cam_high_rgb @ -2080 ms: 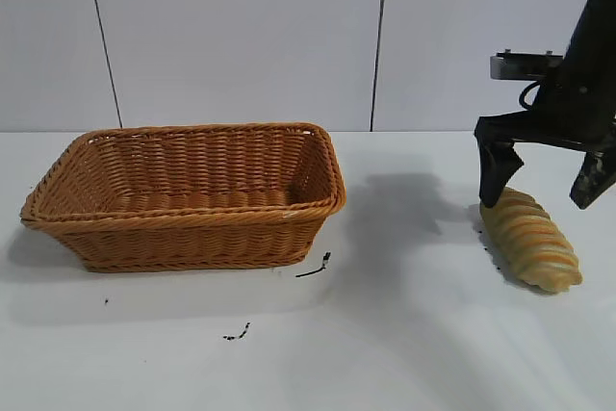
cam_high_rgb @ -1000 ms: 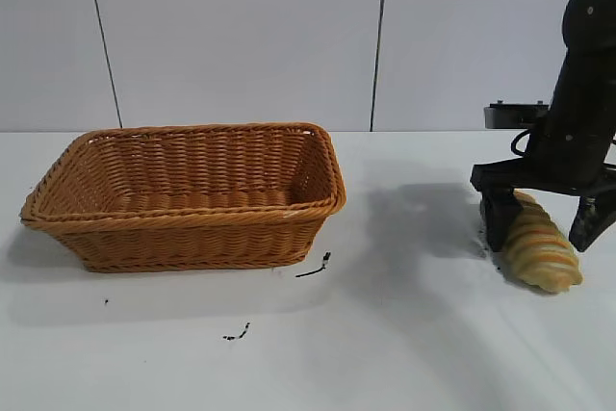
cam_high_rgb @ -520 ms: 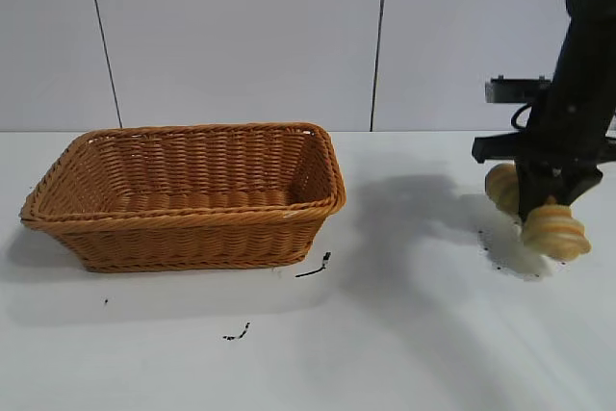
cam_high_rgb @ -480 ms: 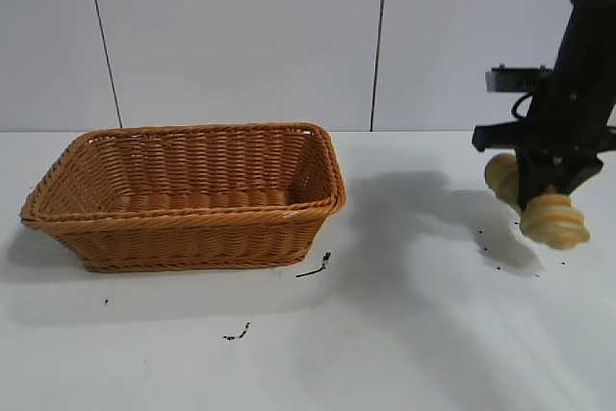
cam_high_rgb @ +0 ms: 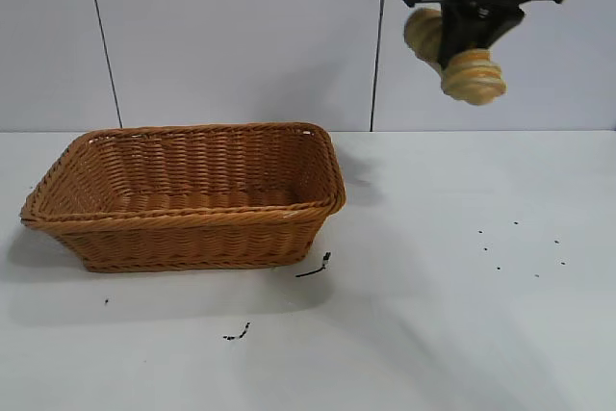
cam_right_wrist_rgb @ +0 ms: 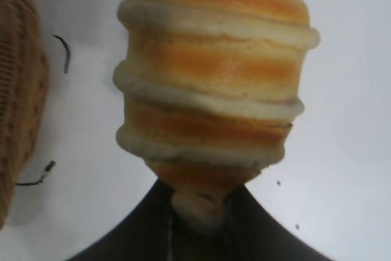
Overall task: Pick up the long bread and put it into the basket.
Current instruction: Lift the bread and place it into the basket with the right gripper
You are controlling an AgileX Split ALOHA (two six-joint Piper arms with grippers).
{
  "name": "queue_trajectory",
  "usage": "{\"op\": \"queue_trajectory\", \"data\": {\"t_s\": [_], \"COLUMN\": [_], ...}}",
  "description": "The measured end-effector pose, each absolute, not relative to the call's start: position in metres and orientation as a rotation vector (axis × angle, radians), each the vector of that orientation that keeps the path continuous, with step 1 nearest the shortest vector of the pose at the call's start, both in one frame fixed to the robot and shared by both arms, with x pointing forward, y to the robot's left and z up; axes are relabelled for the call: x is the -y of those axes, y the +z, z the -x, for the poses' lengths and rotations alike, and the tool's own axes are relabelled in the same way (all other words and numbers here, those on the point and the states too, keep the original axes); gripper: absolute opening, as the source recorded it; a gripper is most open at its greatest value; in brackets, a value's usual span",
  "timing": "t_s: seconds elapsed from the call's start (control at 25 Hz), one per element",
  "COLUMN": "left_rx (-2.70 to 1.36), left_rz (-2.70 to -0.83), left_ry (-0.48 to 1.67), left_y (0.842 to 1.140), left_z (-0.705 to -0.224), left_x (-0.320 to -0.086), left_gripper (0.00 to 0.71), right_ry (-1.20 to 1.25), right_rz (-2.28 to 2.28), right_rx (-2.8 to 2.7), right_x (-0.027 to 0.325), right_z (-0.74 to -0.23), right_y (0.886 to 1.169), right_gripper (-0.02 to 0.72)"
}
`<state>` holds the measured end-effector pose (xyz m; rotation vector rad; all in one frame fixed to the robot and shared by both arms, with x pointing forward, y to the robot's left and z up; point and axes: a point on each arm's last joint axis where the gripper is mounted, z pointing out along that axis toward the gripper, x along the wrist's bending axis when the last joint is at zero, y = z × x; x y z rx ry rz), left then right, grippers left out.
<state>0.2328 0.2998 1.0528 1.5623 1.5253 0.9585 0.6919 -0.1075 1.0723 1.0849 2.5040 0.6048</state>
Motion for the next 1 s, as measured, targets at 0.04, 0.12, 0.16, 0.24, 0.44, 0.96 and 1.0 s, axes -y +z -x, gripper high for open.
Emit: {"op": "queue_trajectory", "data": {"t_s": [0.04,0.12,0.16,0.24,0.44,0.96,1.0], "left_rx": [-1.525,-1.525,-1.525,-1.525,-1.525,-1.525,-1.525], "left_rz": [-1.562,-1.562,-1.562,-1.562,-1.562,-1.562,-1.562], "left_ry": [0.959,0.959,0.959,0.959,0.959,0.959,0.959], "left_y": [1.053,1.053,1.053,1.053,1.053,1.053,1.053], "left_z": [-0.233,-0.233,-0.233,-0.233,-0.233,-0.233,-0.233], "left_x": [-0.300,-0.300,-0.300,-0.300,-0.300,-0.300,-0.300], "left_gripper": [0.693,0.693,0.693,0.693,0.693,0.693,0.693], "right_ry": [0.608,0.602,0.596,0.562,0.521,0.518,0.515], "right_rz": [-0.995,-0.818,-0.736,-0.428,-0.063,0.020,0.018], "right_rx": [-2.533,-2.592,-2.619,-2.683,-2.700,-2.765,-2.771], "right_x": [0.094,0.071,0.059,0.029,-0.004,-0.025,-0.026], "right_z": [-0.689,-0.681,-0.677,-0.664,-0.657,-0.669,-0.670], "right_y": [1.073,1.069,1.066,1.055,1.029,0.948,0.943], "right_gripper": [0.100,0.100,0.099,0.098,0.098,0.098,0.098]}}
